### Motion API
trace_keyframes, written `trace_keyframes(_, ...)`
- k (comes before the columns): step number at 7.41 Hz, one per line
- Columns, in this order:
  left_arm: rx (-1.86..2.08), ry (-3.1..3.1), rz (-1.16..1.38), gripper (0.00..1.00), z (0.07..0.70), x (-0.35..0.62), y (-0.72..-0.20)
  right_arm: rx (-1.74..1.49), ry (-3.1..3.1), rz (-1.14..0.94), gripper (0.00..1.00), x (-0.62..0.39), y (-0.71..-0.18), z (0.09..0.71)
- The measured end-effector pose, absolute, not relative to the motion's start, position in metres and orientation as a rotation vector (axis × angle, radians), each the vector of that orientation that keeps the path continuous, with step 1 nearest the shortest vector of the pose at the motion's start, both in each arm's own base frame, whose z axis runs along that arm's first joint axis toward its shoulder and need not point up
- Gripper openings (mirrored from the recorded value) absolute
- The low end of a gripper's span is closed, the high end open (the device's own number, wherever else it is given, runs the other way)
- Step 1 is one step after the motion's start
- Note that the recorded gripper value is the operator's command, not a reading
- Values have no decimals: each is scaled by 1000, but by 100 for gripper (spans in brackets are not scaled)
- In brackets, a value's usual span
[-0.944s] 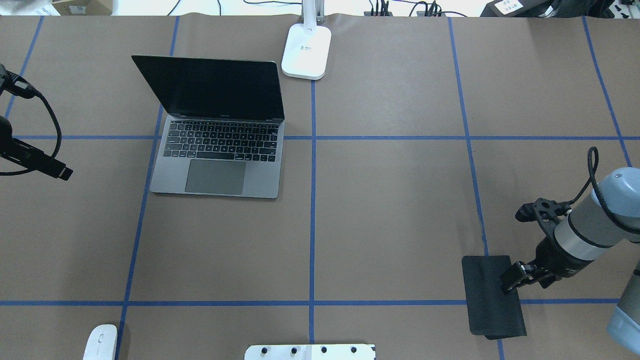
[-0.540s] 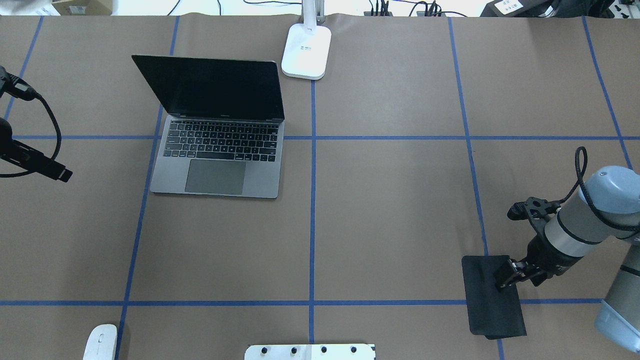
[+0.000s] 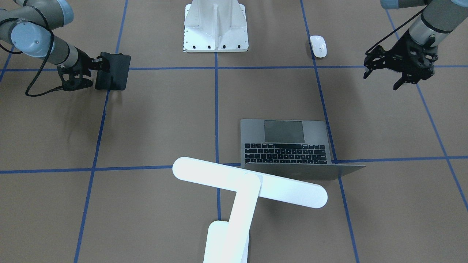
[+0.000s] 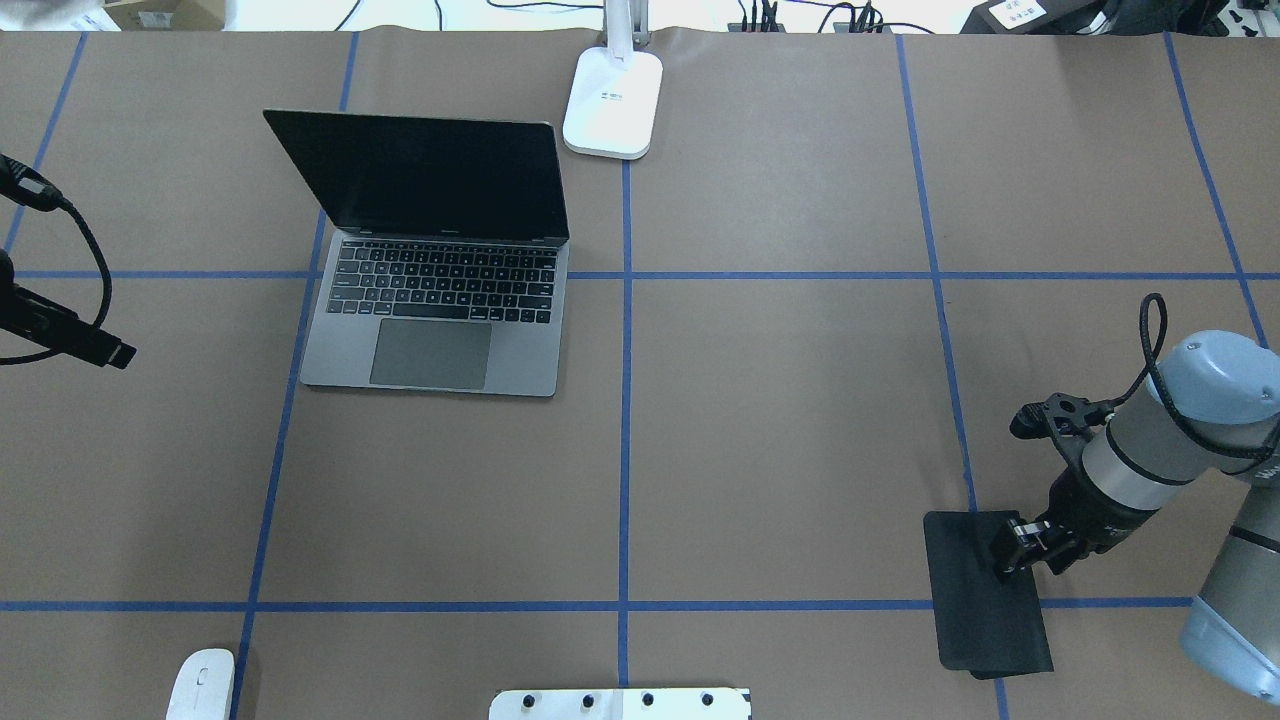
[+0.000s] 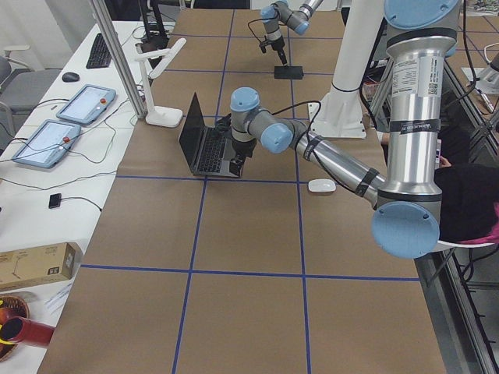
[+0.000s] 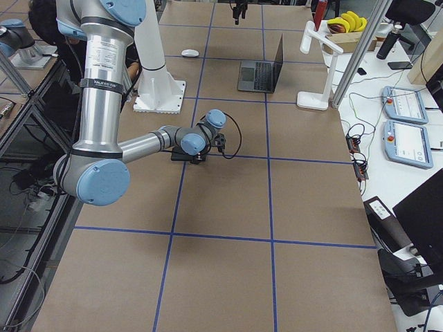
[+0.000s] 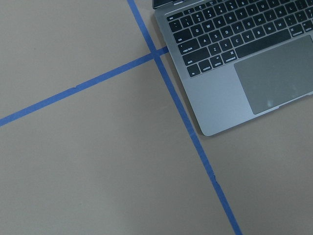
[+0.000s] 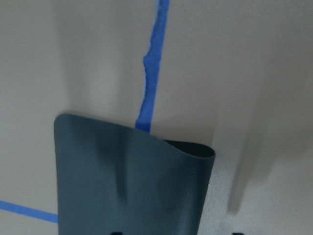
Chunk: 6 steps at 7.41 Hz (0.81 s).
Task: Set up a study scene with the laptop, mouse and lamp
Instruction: 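Grasp the edge of the black mouse pad with the right gripper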
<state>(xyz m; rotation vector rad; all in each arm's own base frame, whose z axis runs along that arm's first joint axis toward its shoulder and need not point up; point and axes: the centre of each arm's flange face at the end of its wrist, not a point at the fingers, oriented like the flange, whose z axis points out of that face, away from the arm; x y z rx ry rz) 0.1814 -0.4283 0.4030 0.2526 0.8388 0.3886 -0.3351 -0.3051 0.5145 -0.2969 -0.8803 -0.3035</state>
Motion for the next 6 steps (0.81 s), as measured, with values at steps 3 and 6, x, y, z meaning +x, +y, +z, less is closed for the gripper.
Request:
trace_keyframes(3, 254, 837, 389, 99, 404, 181, -429, -299, -880, -303, 28, -334, -306, 516)
trace_keyframes(6, 255, 836, 390, 99, 404, 181, -429, -300, -879, -295, 33, -332, -308, 516)
